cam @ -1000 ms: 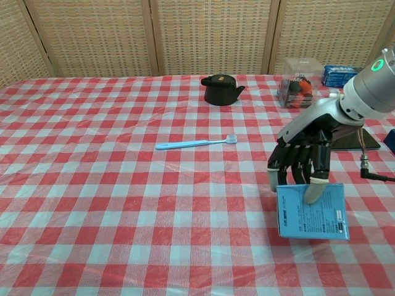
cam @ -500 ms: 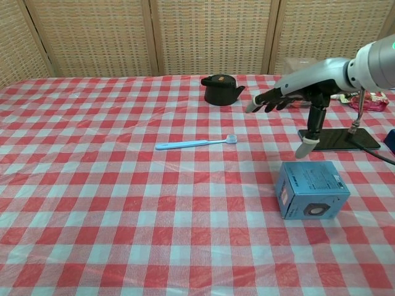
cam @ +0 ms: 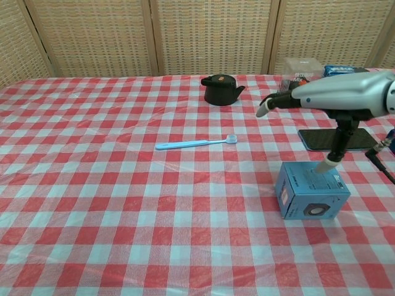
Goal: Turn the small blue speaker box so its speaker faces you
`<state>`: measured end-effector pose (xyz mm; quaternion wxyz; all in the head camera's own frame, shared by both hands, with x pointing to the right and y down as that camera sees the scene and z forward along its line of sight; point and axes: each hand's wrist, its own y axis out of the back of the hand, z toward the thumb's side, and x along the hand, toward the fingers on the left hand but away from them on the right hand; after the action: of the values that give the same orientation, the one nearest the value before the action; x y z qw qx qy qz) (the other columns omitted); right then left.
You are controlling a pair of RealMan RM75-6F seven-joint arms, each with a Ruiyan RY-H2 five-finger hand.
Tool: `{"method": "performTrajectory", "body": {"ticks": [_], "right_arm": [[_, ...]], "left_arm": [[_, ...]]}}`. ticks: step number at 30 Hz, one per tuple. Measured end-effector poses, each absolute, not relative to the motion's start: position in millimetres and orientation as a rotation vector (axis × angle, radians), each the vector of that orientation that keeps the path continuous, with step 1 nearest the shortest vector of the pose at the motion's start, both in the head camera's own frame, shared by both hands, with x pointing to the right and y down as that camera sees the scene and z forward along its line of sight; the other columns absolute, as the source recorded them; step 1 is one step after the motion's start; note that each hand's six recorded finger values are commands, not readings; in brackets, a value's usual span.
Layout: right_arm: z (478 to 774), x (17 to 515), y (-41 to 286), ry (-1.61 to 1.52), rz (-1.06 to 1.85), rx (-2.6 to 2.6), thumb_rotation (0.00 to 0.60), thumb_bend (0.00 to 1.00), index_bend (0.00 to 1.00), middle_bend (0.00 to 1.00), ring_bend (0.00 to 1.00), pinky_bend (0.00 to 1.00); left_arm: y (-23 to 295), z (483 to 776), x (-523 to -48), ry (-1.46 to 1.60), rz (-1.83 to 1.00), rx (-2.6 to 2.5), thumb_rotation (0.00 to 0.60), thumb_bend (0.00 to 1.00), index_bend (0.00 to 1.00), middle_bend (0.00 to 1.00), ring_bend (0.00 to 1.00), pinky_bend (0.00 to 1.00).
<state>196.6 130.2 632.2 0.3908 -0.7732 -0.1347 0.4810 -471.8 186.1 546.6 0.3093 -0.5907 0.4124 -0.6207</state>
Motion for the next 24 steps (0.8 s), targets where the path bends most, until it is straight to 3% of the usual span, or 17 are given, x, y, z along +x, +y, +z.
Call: {"method": "performTrajectory", "body": {"ticks": [7,13,21,24], "right_arm": [[648,205,173,-0.285,1.254,-1.906,0.6,0.05,0.15,0.1,0.03,0.08],[652,209,183,-0.279,1.231,-1.853,0.6,0.05,0.16,0.13,0.06,0.13],[667,223,186,-0.298,1.217,-1.775,0.6,0.06,0.3,0.32,0.29,0.33],[671,224,188,-0.323,1.194,-1.758,0.6,0.16,0.38,0.4,0.36,0.41]], "left_arm": [[186,547,-472,1.091,-1.642,-1.559,0.6,0.0,0.0,0.0,0.0,0.0],[186,547,-472,1.093,-1.641,-1.559,0.6,0.0,0.0,0.0,0.0,0.0],[186,547,-472,1.091,-1.638,-1.56,0.6,0.0,0.0,0.0,0.0,0.0],[186,547,-472,1.092,-1.637,-1.561,0.6,0.0,0.0,0.0,0.0,0.0]]}}
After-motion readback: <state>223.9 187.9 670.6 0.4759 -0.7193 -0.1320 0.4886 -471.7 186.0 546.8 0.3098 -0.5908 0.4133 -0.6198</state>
